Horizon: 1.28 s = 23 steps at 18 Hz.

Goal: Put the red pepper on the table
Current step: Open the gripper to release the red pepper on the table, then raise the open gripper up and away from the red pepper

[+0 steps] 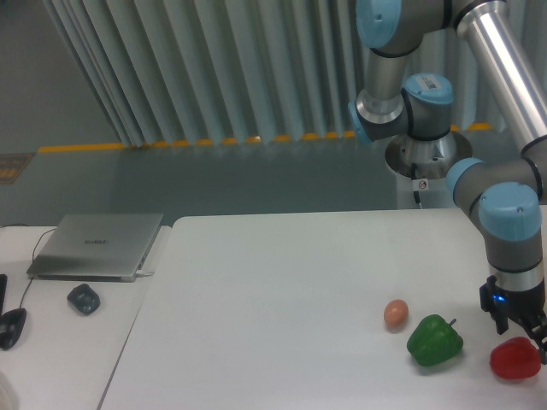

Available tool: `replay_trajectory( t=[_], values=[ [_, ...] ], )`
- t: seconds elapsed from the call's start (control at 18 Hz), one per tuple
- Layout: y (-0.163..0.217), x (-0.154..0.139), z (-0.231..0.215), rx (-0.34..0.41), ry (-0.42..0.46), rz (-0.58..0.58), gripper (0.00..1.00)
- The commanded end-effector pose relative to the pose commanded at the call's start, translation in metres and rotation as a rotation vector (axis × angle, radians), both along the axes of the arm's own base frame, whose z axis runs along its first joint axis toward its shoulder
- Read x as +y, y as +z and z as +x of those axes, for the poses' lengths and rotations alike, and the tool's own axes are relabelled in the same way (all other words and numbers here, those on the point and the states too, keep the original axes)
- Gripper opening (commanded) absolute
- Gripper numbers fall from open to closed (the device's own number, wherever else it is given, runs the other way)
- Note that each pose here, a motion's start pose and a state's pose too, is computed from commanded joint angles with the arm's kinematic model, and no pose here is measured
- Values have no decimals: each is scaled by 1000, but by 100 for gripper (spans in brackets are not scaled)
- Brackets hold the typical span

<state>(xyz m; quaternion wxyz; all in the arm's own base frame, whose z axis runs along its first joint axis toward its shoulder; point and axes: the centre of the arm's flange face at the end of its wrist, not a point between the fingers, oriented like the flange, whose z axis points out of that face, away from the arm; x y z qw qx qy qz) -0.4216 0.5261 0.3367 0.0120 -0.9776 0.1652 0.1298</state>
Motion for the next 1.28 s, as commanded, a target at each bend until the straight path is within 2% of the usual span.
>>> replay_trajectory(
  t=[0.28,0.39,0.5,0.67,0.78,0.94,1.11,1.28],
  values=[
    [49,-15,8,46,27,39,100],
    [56,-28,-1,16,38,30,100],
    [65,-36,-15,-43,54,87,100],
    [78,-47,-28,-96,36,40,100],
    [74,-59,-39,-135,-28,-2,100],
    [60,-70,-57,-149,-70,-30,100],
    [49,-70,-65,-148,-150,-54,100],
    [36,-84,-84,-166,-148,-64,100]
  ],
)
